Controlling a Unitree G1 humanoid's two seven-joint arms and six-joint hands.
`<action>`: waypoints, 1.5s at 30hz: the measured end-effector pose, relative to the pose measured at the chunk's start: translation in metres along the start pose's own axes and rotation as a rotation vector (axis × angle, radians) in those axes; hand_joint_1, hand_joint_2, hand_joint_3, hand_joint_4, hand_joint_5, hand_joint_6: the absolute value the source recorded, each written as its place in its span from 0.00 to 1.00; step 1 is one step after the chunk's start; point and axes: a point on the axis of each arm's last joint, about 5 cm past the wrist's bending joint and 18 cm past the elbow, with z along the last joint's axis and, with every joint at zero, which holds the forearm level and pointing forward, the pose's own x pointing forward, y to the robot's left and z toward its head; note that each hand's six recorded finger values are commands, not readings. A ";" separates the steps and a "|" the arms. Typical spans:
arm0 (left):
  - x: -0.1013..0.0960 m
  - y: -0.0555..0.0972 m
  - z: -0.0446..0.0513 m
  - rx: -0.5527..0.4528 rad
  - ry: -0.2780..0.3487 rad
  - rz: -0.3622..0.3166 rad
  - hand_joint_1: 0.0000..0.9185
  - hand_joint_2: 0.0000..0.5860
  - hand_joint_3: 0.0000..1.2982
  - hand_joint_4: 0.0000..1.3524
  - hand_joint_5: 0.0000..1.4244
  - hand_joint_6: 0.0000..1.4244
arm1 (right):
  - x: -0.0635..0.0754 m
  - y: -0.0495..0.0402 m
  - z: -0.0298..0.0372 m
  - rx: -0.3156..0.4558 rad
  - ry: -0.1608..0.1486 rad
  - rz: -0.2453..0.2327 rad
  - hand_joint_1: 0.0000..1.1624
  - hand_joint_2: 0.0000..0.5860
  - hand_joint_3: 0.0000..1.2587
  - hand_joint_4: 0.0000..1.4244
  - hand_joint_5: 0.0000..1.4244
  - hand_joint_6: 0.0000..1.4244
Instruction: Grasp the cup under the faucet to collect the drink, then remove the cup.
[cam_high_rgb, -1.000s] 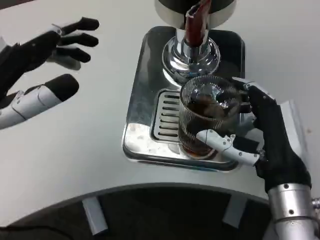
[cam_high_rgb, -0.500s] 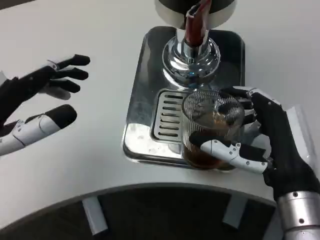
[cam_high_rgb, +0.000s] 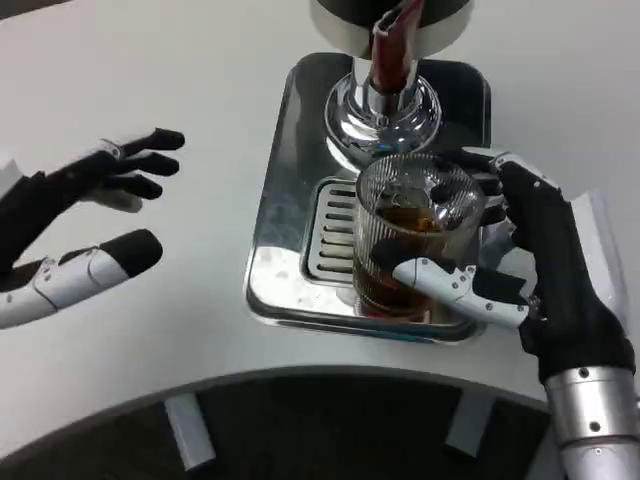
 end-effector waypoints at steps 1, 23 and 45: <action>0.000 -0.001 0.0005 0.004 0.000 -0.005 0.00 0.19 0.14 0.15 0.19 0.23 | 0.000 -0.0003 0.0004 -0.001 -0.003 -0.001 0.81 0.27 0.57 0.55 0.68 0.76; 0.001 -0.007 0.0163 0.155 0.021 -0.089 0.00 0.19 0.10 0.07 0.10 0.17 | -0.024 -0.0199 0.0106 -0.047 -0.093 0.037 0.82 0.26 0.59 0.58 0.70 0.80; -0.009 -0.026 0.0459 0.282 0.088 -0.213 0.00 0.19 0.03 0.00 0.00 0.10 | -0.035 -0.0218 0.0295 -0.016 -0.181 0.102 0.83 0.25 0.61 0.59 0.71 0.82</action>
